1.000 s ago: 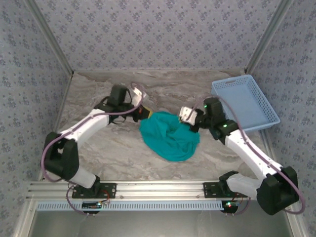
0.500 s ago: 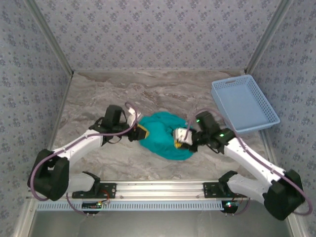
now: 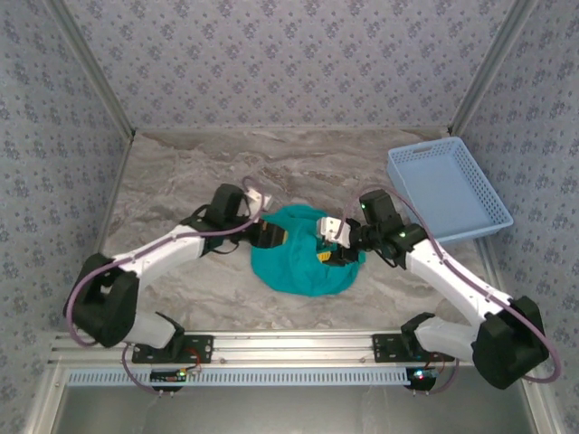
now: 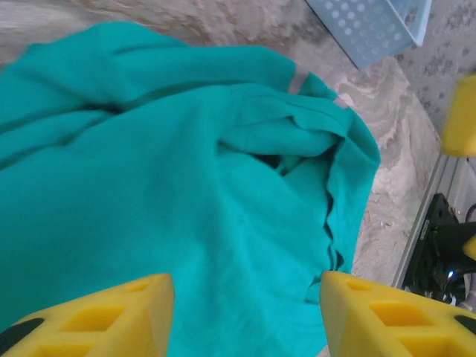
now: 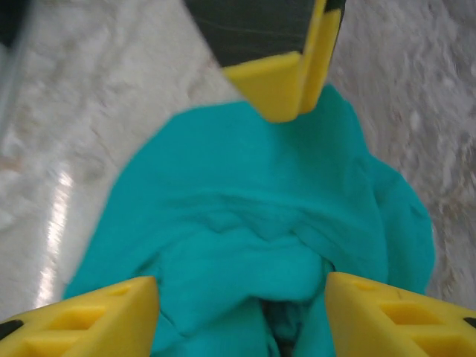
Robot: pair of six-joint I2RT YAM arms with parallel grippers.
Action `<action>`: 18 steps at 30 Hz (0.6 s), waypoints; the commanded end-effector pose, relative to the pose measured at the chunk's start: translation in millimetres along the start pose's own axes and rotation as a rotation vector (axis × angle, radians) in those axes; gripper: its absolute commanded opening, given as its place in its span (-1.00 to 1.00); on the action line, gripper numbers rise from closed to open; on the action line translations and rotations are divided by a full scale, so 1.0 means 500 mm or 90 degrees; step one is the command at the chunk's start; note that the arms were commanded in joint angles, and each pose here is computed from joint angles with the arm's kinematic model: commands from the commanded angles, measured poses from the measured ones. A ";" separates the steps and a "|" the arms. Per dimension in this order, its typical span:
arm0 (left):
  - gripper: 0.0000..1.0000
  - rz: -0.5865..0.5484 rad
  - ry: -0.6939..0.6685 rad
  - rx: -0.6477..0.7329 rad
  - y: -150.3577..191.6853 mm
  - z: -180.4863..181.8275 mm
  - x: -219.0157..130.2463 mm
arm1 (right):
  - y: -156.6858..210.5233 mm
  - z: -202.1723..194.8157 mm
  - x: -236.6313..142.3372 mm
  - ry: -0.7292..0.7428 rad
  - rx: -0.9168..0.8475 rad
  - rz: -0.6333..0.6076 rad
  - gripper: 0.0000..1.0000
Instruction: Fold the inside-out t-shirt
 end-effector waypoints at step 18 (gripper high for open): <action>-1.00 0.114 -0.063 -0.052 0.006 -0.023 0.145 | 0.035 0.068 -0.002 0.537 0.964 0.109 -0.03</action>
Point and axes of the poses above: each hand's point on the last joint's axis, 136 mm out from that joint toward the fingers, its own x axis out along the fingers, its own z axis along the line the jaws close on, y = z × x, the point moved 10 cm from there along -x, back along the fingers, and after that the axes turned 6 degrees about x, right-handed, at the moved point
